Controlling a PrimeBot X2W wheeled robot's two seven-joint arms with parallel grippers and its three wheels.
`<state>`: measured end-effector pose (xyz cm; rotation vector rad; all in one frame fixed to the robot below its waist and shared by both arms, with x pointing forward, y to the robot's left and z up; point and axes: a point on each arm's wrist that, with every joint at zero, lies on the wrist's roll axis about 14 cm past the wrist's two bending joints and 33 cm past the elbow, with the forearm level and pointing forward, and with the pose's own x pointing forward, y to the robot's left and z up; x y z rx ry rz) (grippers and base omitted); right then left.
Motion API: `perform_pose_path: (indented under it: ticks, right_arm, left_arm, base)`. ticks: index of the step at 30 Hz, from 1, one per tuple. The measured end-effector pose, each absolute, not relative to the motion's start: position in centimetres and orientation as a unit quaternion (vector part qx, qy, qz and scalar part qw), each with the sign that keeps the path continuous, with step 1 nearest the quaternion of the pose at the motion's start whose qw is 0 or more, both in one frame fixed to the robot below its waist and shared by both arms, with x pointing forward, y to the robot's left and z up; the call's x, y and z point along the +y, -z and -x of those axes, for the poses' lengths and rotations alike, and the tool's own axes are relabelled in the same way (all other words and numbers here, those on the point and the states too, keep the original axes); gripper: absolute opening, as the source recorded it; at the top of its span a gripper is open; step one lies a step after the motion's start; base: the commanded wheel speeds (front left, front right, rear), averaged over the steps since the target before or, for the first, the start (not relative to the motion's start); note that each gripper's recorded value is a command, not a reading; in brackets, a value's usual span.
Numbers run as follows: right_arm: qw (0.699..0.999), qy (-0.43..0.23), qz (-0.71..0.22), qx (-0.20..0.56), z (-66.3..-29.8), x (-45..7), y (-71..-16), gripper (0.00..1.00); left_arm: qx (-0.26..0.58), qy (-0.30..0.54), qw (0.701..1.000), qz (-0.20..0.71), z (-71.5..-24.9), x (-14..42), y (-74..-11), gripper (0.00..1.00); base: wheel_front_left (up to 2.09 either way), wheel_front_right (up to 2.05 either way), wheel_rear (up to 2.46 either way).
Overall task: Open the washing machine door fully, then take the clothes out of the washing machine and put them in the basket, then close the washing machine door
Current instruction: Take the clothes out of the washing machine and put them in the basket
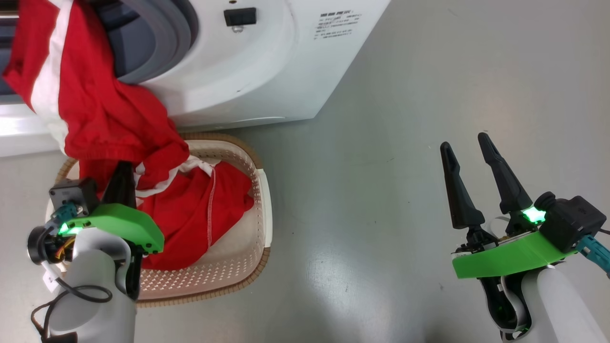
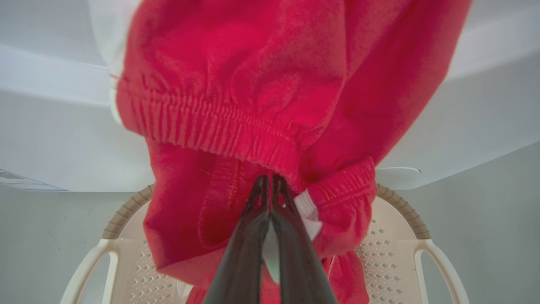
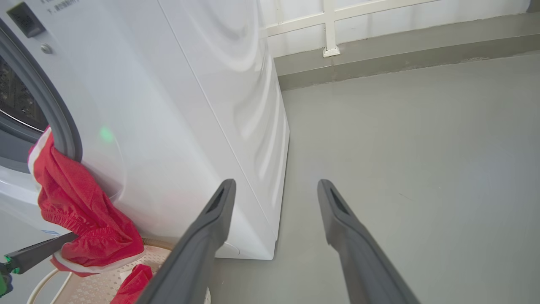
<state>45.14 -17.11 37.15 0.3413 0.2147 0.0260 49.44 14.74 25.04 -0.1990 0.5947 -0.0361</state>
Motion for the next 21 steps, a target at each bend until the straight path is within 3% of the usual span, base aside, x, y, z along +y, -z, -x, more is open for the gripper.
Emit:
perform_pose_path:
  ticks: [2,3,7,8,10,11,21]
  right_arm:
    - [0.980,-0.014,-0.170,0.106,-45.1,-17.0,-37.2,1.00]
    - [0.980,-0.015,-0.170,0.105,-45.2,-17.0,-37.3,1.00]
    - [0.980,-0.016,-0.170,0.101,-45.2,-16.9,-37.7,1.00]
    - [0.980,-0.017,-0.170,0.100,-45.2,-16.9,-37.8,1.00]
    - [0.980,-0.018,-0.170,0.097,-45.2,-16.9,-37.9,1.00]
    - [0.980,-0.018,-0.170,0.096,-45.2,-16.9,-38.0,1.00]
    - [0.981,-0.023,-0.170,0.086,-45.3,-16.7,-38.9,1.00]
  left_arm:
    - [0.292,0.019,0.952,0.096,-49.5,14.7,-25.2,0.00]
    - [0.291,0.019,0.952,0.096,-49.5,14.8,-25.3,0.06]
    - [0.283,0.018,0.954,0.096,-49.7,14.9,-25.8,0.50]
    - [0.280,0.018,0.955,0.096,-49.8,14.9,-26.0,0.69]
    - [0.272,0.019,0.957,0.096,-50.1,14.9,-26.6,0.96]
    - [0.267,0.020,0.959,0.095,-50.3,14.9,-26.9,1.00]
    - [0.226,0.017,0.969,0.102,-50.4,15.3,-29.5,1.00]
  base:
    - [0.00,0.00,0.00]
    - [0.00,0.00,0.00]
    - [0.00,0.00,0.00]
    - [0.00,0.00,0.00]
    - [0.00,0.00,0.00]
    - [0.00,0.00,0.00]
    - [0.00,0.00,0.00]
